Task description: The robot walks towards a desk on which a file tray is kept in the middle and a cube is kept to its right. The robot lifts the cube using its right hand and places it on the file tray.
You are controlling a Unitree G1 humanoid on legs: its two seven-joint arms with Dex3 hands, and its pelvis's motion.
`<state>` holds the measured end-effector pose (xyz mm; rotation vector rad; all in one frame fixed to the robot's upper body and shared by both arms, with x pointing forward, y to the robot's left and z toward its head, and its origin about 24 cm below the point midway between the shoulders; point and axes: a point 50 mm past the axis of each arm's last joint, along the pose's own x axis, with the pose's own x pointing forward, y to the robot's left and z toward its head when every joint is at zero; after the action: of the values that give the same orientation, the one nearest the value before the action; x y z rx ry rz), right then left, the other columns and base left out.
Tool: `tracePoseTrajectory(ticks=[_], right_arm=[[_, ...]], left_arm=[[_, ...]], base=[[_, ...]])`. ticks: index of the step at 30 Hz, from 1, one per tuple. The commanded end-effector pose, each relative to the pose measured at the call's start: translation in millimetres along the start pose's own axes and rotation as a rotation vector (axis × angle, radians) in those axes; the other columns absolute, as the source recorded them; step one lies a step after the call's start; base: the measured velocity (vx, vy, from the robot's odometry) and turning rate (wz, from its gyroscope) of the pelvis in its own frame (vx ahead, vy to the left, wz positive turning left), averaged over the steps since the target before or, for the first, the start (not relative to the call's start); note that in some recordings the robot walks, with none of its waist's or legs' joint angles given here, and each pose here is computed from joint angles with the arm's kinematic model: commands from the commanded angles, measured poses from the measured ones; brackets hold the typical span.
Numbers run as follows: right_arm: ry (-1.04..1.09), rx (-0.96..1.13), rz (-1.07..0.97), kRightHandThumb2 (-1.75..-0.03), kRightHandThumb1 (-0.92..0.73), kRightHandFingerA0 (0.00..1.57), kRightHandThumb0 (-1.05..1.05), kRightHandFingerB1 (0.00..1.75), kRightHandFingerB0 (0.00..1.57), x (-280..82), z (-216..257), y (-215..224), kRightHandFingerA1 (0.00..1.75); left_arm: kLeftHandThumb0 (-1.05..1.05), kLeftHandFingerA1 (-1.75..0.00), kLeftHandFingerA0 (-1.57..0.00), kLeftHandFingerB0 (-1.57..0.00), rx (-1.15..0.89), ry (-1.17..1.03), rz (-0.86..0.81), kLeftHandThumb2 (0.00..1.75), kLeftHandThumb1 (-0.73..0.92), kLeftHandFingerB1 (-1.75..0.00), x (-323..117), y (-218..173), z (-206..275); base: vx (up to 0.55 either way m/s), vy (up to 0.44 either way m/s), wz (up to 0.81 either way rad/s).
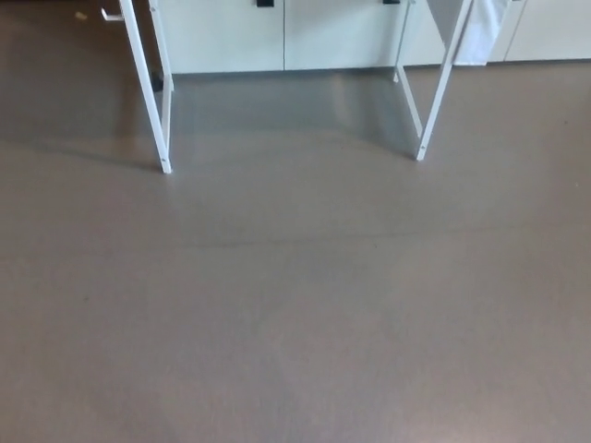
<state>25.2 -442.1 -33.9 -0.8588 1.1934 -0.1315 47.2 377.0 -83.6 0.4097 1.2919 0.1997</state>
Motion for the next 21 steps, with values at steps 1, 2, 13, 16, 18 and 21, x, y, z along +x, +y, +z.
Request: tracePoseTrajectory(ticks=[1,2,13,16,18,21], right_arm=[[0.009,-0.03,-0.014,-0.9,-0.57,0.32,-0.73,0.25,0.02,-1.8,-2.4,-7.5,0.48],[0.013,-0.009,-0.011,-0.9,-0.57,0.32,-0.73,0.25,0.02,-1.2,-2.1,-7.1,0.48],[0.001,0.036,-0.026,-0.62,-0.67,0.36,-0.65,0.22,0.07,0.1,0.7,-5.3,0.33],[-0.01,0.026,-0.034,-0.9,-0.56,0.45,-0.73,0.25,0.04,0.0,2.1,-6.0,0.56],[-0.009,0.001,-0.032,-0.91,-0.57,0.46,-0.74,0.25,0.03,-0.4,2.3,-6.7,0.55],[-0.008,0.019,-0.021,-0.9,-0.56,0.36,-0.69,0.25,0.02,1.2,4.8,-8.2,0.5]], left_arm=[[-0.77,-0.49,0.0,-0.02,0.02,0.001,0.003,1.0,0.6,-0.32,-2.0,1.8,-0.3],[-0.77,-0.49,0.0,-0.02,0.022,0.006,0.004,1.0,0.6,-0.32,-2.0,1.8,-0.3],[-0.77,-0.51,-0.02,-0.06,0.025,-0.009,0.005,0.98,0.6,-0.35,-4.8,0.6,1.8],[-0.77,-0.48,0.0,-0.01,0.018,-0.007,0.004,1.0,0.61,-0.32,-2.4,1.9,3.3],[-0.76,-0.44,-0.01,-0.05,-0.05,0.001,0.001,0.96,0.58,-0.33,0.3,1.7,2.8],[-0.76,-0.56,-0.04,-0.04,0.011,0.0,0.019,0.93,0.59,-0.36,2.2,3.8,7.2]], base=[[0.16,-0.124,0.07],[0.17,-0.141,0.27],[0.15,-0.063,-0.03],[0.22,0.248,-0.1],[0.24,0.016,-0.16],[0.23,0.155,-0.08]])
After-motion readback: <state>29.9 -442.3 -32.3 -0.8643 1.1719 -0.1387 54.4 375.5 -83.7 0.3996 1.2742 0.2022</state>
